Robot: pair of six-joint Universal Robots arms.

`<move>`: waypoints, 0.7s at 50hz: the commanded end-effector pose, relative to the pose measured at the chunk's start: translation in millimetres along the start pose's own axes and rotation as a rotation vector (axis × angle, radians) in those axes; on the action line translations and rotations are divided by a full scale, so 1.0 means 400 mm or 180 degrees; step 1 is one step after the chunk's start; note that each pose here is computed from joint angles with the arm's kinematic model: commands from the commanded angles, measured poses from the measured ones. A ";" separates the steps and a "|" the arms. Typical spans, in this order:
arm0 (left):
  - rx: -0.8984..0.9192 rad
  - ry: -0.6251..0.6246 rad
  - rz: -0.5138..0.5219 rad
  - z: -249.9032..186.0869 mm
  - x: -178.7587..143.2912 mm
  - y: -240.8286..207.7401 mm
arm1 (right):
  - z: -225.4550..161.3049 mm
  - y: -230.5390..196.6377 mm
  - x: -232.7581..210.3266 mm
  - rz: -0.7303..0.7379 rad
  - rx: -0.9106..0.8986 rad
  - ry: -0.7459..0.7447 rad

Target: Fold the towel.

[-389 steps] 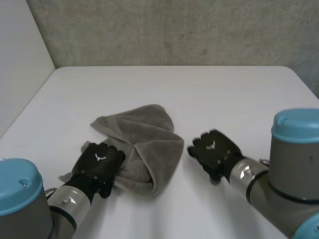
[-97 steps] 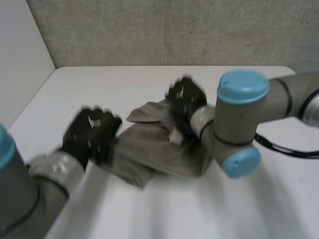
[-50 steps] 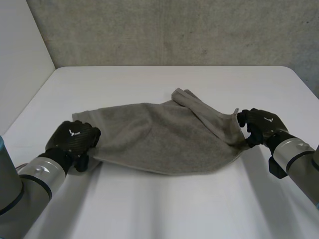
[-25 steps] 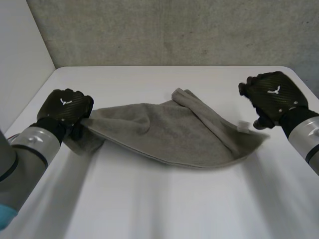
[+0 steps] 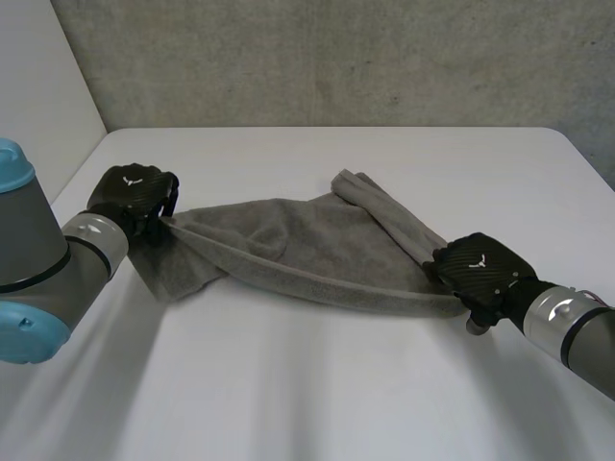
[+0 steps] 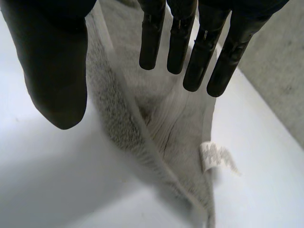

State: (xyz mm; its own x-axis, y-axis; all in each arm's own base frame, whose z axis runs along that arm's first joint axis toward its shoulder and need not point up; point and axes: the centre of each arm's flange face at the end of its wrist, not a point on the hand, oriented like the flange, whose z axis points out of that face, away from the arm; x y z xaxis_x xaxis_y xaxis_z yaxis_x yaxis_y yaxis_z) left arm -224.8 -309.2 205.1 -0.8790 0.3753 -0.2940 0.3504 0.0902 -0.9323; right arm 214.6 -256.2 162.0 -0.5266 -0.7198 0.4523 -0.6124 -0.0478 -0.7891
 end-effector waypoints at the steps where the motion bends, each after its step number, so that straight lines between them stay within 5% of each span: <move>1: -0.0047 -0.0018 -0.0009 -0.002 -0.005 0.011 | 0.065 0.034 0.023 0.0375 -0.0109 -0.0050; 12: -0.0077 -0.0063 -0.0022 0.000 -0.019 0.017 | 0.132 0.068 0.037 0.0631 -0.0286 -0.0188; 21: 0.0297 -0.0200 0.0031 0.046 -0.056 -0.065 | 0.174 -0.053 0.149 0.0531 0.0173 0.0275; 27: 0.0838 -0.0332 0.0082 0.114 -0.088 -0.171 | 0.201 -0.268 0.314 0.0040 0.1252 0.1075; 29: 0.1550 -0.0552 0.0131 0.141 -0.125 -0.297 | 0.187 -0.405 0.370 -0.0298 0.2091 0.1771; 32: 0.2195 -0.0829 0.0131 0.132 -0.163 -0.403 | 0.142 -0.510 0.384 -0.0484 0.2768 0.2217; 35: 0.2495 -0.1032 0.0057 0.107 -0.187 -0.457 | 0.133 -0.524 0.358 -0.0466 0.2760 0.2126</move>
State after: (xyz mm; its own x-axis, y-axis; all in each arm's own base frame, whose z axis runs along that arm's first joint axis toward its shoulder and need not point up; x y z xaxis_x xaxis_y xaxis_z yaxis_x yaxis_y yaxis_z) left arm -238.1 -387.8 314.1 -0.9247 0.2045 -0.3212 0.2344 -0.3591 -0.9034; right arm 277.6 -403.4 315.0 -0.7907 -0.3018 0.5326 -0.3060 -0.5587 -0.7709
